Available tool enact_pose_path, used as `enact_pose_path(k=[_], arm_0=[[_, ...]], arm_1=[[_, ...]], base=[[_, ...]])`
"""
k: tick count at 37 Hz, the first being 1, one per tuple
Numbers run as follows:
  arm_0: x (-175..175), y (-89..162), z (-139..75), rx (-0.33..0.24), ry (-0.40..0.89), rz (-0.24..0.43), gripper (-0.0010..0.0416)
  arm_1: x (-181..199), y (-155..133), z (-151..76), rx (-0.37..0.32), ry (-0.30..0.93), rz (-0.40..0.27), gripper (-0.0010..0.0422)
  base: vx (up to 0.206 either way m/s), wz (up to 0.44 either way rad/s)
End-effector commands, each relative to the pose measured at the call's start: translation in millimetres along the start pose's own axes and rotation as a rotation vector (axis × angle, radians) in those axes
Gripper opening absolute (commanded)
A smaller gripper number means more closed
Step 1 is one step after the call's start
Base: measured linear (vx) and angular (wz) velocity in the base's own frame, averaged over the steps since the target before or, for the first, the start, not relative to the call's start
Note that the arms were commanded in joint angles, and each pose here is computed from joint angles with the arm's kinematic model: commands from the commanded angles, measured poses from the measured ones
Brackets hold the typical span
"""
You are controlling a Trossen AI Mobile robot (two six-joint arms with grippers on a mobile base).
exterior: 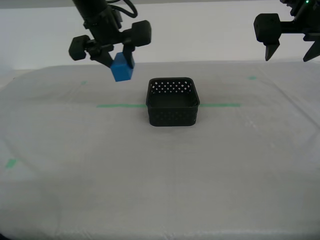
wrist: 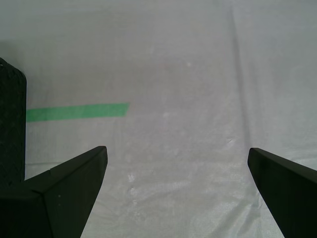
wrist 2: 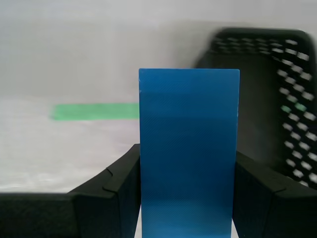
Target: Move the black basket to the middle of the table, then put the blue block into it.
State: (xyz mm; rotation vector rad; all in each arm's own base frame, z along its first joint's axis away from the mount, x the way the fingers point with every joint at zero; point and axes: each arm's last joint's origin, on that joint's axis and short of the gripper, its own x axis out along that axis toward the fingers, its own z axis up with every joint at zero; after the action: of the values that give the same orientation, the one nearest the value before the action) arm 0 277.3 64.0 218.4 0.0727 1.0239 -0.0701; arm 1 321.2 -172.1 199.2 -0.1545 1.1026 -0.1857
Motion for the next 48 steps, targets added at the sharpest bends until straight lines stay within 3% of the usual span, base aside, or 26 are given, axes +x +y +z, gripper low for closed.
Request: enact_pose_path(k=[1, 12, 21, 34, 48], arm_0=[[0, 0, 0, 0.001, -0.001, -0.003, 0.0398], [0, 0, 0, 0.001, -0.001, -0.003, 0.0399], [0, 0, 0, 0.001, -0.001, -0.003, 0.0399], [0, 0, 0, 0.001, -0.001, -0.003, 0.0399], [0, 0, 0, 0.001, -0.001, -0.003, 0.0398]], arm_1=[[-3, -20, -5, 0.025, -0.014, -0.041, -0.0001], [-12, -74, 17, 0.078, -0.095, -0.14, -0.0001], [-5, -96, 38, 0.109, -0.104, -0.153, 0.0], [26, -95, 31, 0.126, -0.027, -0.106, 0.0], [30, -93, 27, 0.149, -0.011, -0.094, 0.0]], base=[[0.0, 0.0], [0.0, 0.0], [0.0, 0.0], [0.0, 0.0], [0.0, 0.0]])
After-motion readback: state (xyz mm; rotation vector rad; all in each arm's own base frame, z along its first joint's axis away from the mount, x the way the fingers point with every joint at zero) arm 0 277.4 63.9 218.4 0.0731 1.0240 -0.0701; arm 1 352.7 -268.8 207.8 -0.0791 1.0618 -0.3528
